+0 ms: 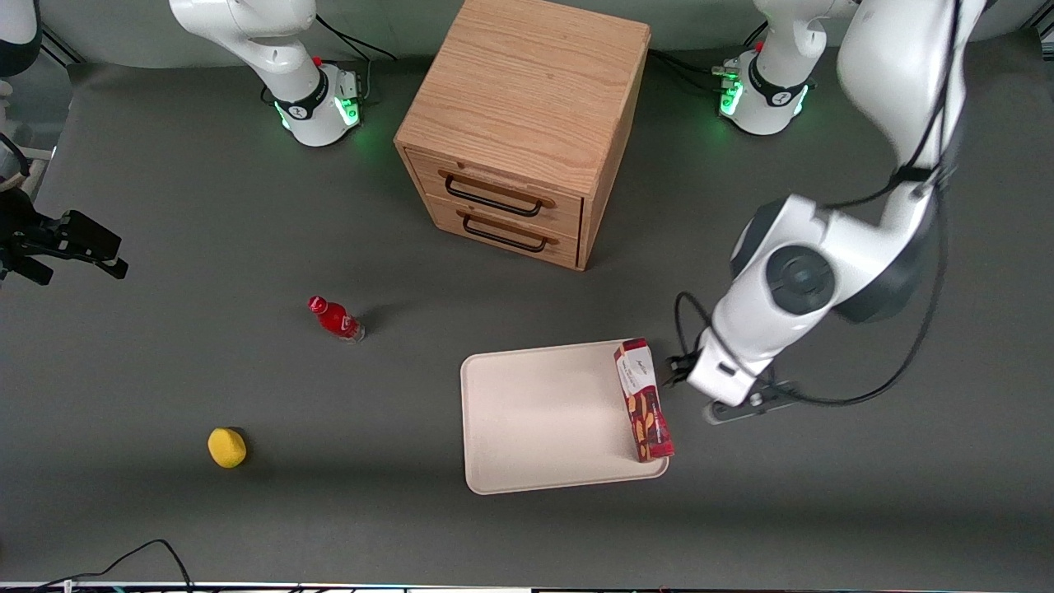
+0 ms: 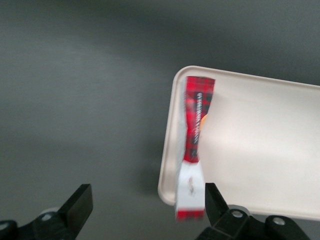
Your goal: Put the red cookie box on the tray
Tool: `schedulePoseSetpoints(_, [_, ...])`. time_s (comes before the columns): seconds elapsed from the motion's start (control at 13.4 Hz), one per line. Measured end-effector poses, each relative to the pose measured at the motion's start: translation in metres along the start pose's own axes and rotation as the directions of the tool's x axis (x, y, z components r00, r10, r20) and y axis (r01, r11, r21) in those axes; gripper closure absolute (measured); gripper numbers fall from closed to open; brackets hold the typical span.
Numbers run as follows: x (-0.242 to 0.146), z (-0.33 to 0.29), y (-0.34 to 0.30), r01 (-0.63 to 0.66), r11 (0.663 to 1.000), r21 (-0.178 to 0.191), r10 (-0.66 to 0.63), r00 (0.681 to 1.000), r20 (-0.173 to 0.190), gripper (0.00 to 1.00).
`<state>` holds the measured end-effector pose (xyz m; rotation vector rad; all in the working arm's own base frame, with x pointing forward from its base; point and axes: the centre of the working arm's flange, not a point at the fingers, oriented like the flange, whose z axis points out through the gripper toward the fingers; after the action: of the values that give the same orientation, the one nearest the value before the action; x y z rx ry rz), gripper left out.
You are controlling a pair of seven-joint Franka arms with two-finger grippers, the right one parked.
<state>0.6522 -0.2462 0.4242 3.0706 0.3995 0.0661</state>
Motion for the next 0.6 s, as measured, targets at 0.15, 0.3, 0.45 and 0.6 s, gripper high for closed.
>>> schedulePoseSetpoints(0.15, [0.006, -0.054, -0.048, -0.037, 0.999, 0.022, 0.036, 0.997, 0.062, 0.0])
schedulePoseSetpoints(0.3, [0.015, -0.103, -0.117, -0.098, 0.995, 0.016, 0.095, 0.988, 0.12, 0.0])
schedulePoseSetpoints(0.45, [0.011, -0.146, -0.184, -0.162, 0.987, 0.013, 0.158, 0.973, 0.166, 0.0])
schedulePoseSetpoints(0.6, [-0.001, -0.167, -0.236, -0.219, 0.976, -0.003, 0.216, 0.958, 0.189, 0.0])
